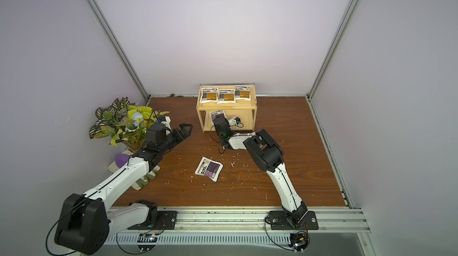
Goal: Place the bagged coffee beans on the shelf by color
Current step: Place the bagged coffee beans on the shelf.
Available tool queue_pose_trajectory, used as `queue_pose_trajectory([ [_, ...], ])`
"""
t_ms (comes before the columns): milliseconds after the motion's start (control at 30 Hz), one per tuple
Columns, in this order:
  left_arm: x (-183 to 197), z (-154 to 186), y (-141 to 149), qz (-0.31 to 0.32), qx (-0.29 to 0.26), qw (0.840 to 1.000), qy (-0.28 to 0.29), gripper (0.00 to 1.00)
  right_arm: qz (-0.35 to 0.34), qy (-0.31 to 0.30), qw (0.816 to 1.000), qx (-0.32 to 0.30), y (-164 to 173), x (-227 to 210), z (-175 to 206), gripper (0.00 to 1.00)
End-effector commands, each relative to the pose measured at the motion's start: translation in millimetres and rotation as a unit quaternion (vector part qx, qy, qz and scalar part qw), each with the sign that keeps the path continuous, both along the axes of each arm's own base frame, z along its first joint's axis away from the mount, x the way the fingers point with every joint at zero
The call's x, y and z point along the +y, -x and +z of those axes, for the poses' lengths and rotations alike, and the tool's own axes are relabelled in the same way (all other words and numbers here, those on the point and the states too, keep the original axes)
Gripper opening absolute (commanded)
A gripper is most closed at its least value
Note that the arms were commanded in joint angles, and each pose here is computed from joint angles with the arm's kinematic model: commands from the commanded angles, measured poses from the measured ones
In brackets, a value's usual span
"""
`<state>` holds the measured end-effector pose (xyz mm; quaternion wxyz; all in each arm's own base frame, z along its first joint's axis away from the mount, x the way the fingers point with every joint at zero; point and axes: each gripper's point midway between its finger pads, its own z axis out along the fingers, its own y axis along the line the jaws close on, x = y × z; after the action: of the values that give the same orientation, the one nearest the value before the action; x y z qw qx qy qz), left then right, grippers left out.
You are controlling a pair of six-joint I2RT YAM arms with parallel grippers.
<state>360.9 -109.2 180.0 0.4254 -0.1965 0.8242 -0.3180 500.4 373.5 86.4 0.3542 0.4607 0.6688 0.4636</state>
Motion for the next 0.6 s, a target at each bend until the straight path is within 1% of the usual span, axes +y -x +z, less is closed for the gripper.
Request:
queue_pose_trajectory([
  [0,4,11,-4,0.0,-0.022,1.0,-0.003,1.0,0.013,-0.005,1.0,-0.015,1,12,22,0.41],
  [100,3,11,-4,-0.001,-0.022,1.0,0.0,1.0,0.024,-0.004,0.999,-0.021,5,17,27,0.42],
  [167,3,11,-4,-0.002,-0.023,1.0,0.0,0.99,0.032,-0.003,0.999,-0.028,8,19,31,0.45],
  [367,3,13,-2,-0.001,-0.027,1.0,0.0,1.0,0.061,-0.003,0.997,-0.04,13,31,42,0.47],
  [567,5,17,1,0.001,-0.033,0.999,-0.001,1.0,0.073,0.008,0.997,-0.034,17,35,40,0.5],
])
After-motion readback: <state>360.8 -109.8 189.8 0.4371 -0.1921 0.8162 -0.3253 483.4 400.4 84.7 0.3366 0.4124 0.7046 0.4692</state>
